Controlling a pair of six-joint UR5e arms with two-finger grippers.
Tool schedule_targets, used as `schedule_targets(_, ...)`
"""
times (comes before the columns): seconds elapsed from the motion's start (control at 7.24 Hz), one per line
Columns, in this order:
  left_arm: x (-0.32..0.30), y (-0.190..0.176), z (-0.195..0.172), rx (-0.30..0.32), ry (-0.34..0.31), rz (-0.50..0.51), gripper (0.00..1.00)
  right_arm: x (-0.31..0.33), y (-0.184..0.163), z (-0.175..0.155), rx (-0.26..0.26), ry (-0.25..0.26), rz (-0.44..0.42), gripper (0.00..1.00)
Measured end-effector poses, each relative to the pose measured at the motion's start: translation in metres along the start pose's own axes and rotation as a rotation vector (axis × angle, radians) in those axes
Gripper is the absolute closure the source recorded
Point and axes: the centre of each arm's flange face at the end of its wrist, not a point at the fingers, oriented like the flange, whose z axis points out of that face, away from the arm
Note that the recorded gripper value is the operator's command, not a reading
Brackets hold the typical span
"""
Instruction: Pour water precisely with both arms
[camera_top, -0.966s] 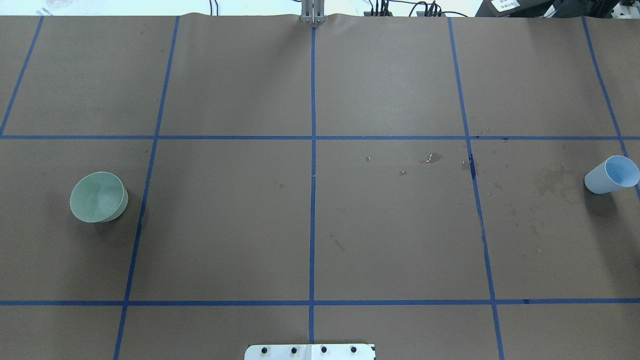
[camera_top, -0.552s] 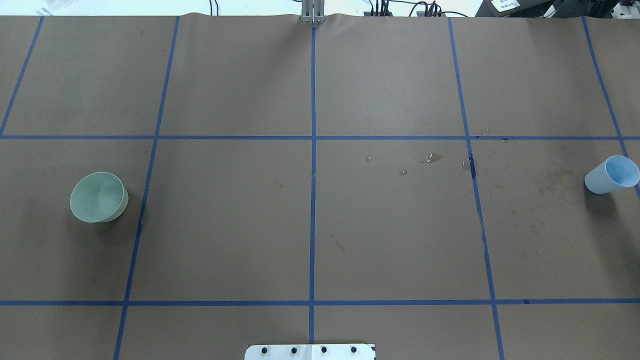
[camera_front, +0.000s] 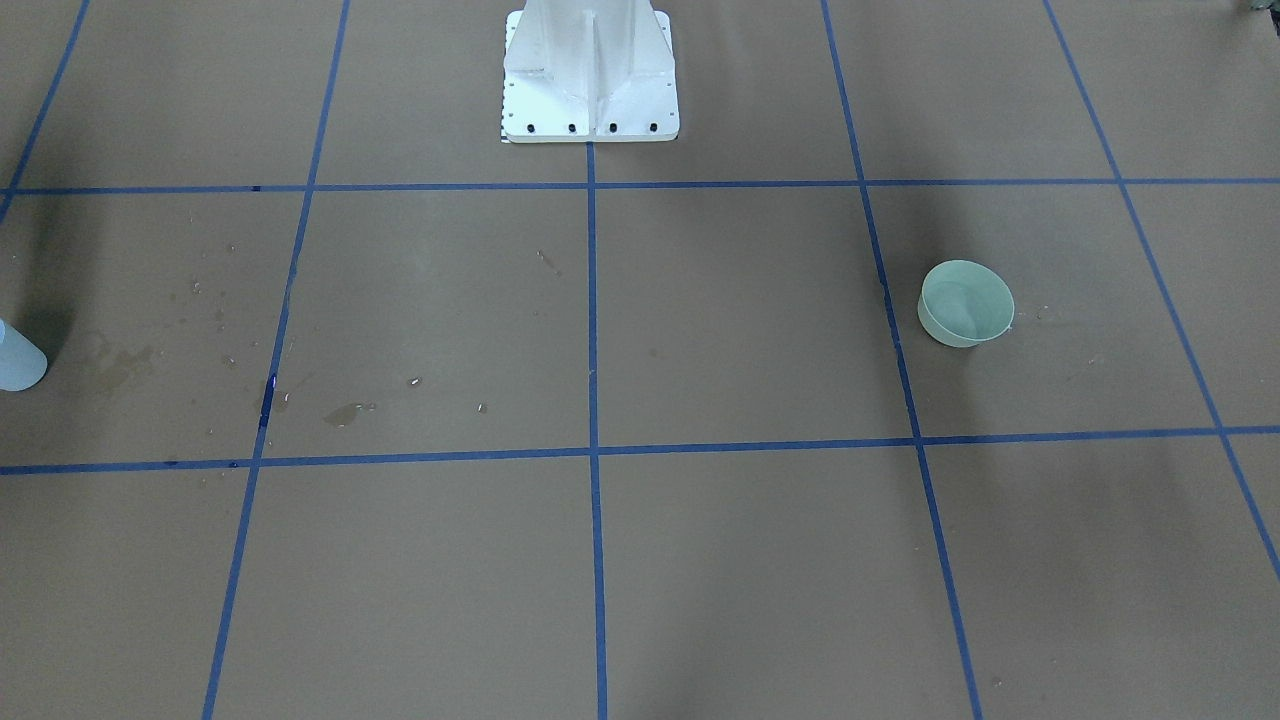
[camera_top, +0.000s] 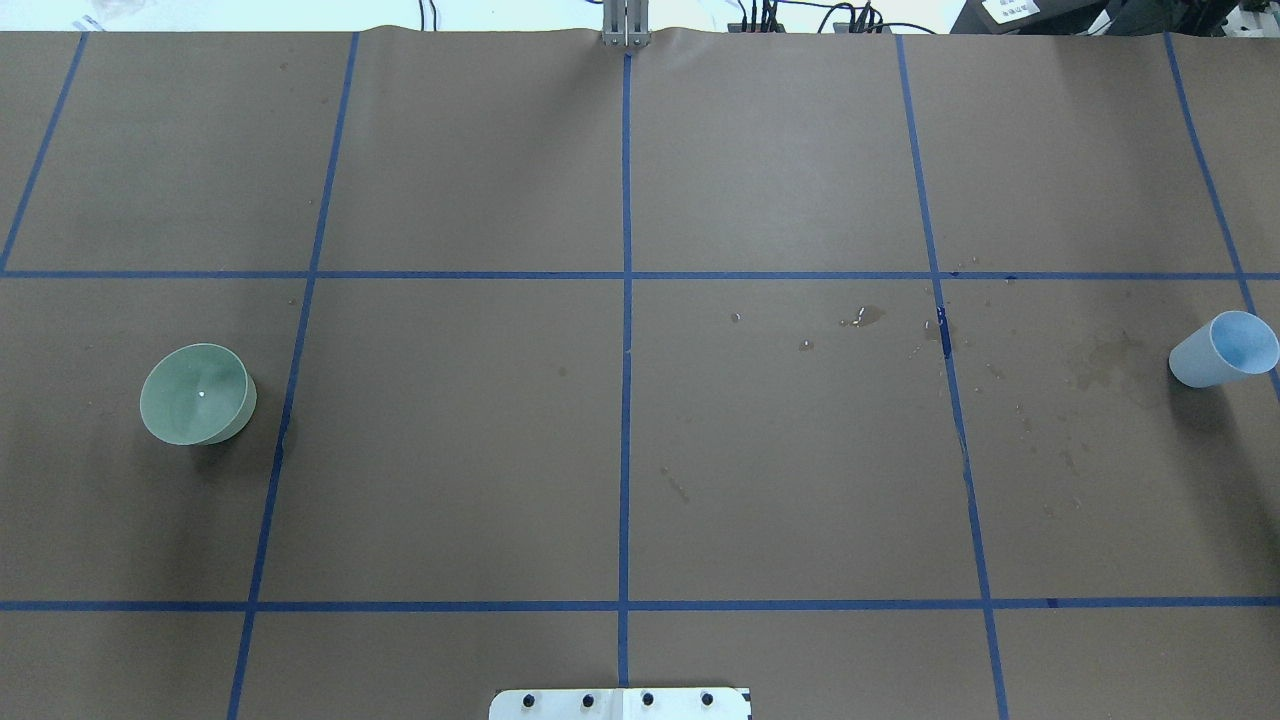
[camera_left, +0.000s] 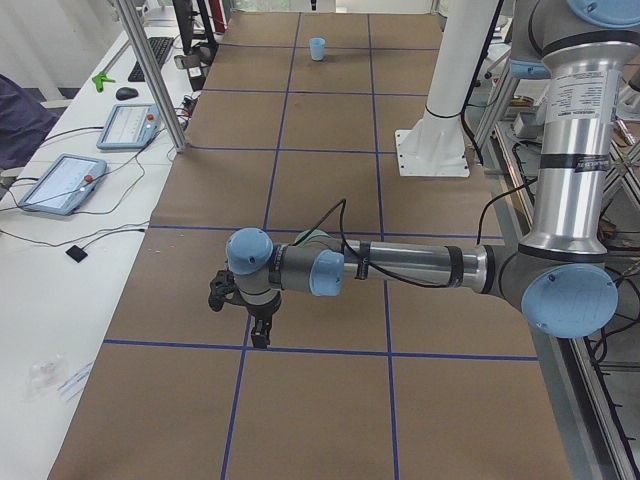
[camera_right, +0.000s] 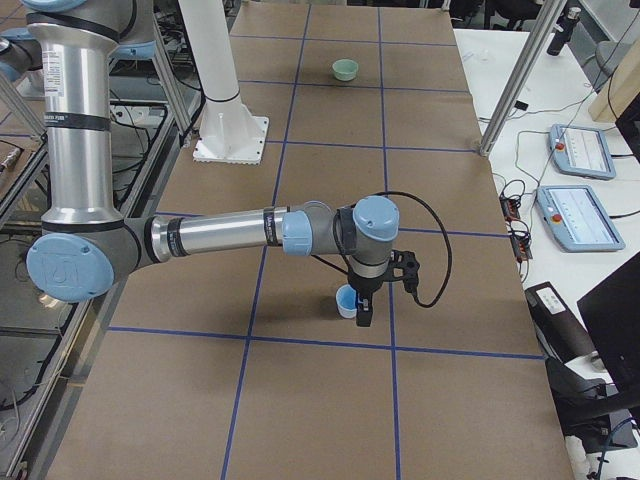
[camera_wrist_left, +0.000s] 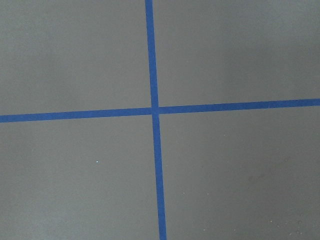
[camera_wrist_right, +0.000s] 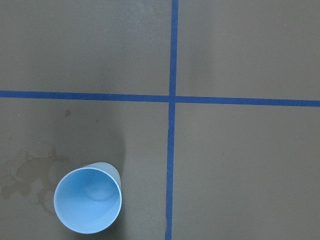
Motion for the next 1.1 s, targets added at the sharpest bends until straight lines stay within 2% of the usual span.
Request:
schedule_targets(0.28,-0.012,0.003,-0.002,0.001,-0.057,0.024,0.0,0.0,0.001,0.002,-0.006,-0.015,0.001,0.01)
schedule_targets(0.69,-0.018,0.014,0.003,-0.01,-0.066,0.019,0.0,0.0,0.005,0.005,-0.016,-0.049,0.01,0.01)
schedule_targets(1.1,-0.019,0.016,0.004,-0.013,-0.065,0.016,0.0,0.001,0.006,0.006,-0.017,-0.051,0.014,0.01)
